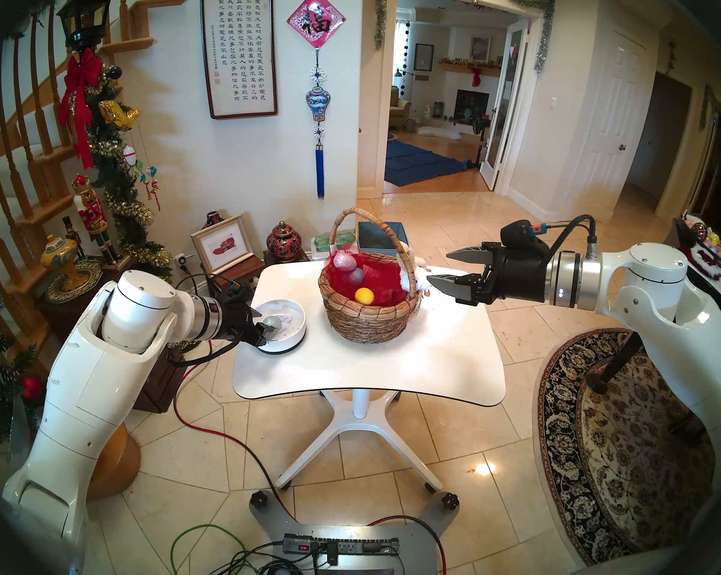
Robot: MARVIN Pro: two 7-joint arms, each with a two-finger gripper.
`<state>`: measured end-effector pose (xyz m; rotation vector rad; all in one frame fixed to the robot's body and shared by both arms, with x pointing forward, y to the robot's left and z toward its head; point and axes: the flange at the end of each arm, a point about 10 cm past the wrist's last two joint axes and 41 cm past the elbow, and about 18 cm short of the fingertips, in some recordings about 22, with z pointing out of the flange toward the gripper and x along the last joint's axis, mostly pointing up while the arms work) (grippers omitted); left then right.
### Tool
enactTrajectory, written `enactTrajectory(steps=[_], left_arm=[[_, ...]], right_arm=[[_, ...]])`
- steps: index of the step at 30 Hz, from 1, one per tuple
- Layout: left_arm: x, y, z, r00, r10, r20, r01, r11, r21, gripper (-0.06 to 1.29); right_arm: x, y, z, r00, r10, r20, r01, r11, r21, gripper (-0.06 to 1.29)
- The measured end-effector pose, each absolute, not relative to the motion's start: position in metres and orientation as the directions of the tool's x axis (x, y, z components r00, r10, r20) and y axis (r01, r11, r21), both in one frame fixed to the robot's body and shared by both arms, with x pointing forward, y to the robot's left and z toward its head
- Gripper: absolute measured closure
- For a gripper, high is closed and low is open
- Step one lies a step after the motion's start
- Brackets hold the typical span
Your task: Put easter egg into basket
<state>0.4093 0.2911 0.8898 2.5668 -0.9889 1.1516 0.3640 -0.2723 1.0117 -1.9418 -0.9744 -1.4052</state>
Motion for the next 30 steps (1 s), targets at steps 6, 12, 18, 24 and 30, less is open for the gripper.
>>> enactTrajectory(steps=[6,12,18,24,30], left_arm=[[0.408,0.288,0.887,0.483,-0.520,0.705,-0.644,-0.756,-0.116,0.36],[0.408,0.287,0.886,0.482,-0.525,0.701,-0.647,-0.753,-0.119,0.42],[0.410,0.288,0.888,0.481,-0.513,0.710,-0.635,-0.763,-0.122,0.72],[0.411,0.289,0.896,0.470,-0.495,0.731,-0.620,-0.774,-0.126,0.77],[0.411,0.290,0.905,0.458,-0.478,0.749,-0.611,-0.782,-0.125,0.77]], right_arm=[[0.364,-0.272,1.012,0.192,0.237,0.952,0.809,-0.588,-0.016,0.00],[0.364,-0.272,1.012,0.192,0.237,0.952,0.809,-0.588,-0.016,0.00],[0.364,-0.272,1.012,0.192,0.237,0.952,0.809,-0.588,-0.016,0.00],[0.364,-0.272,1.012,0.192,0.237,0.952,0.809,-0.588,-0.016,0.00],[0.364,-0.272,1.012,0.192,0.237,0.952,0.809,-0.588,-0.016,0.00]])
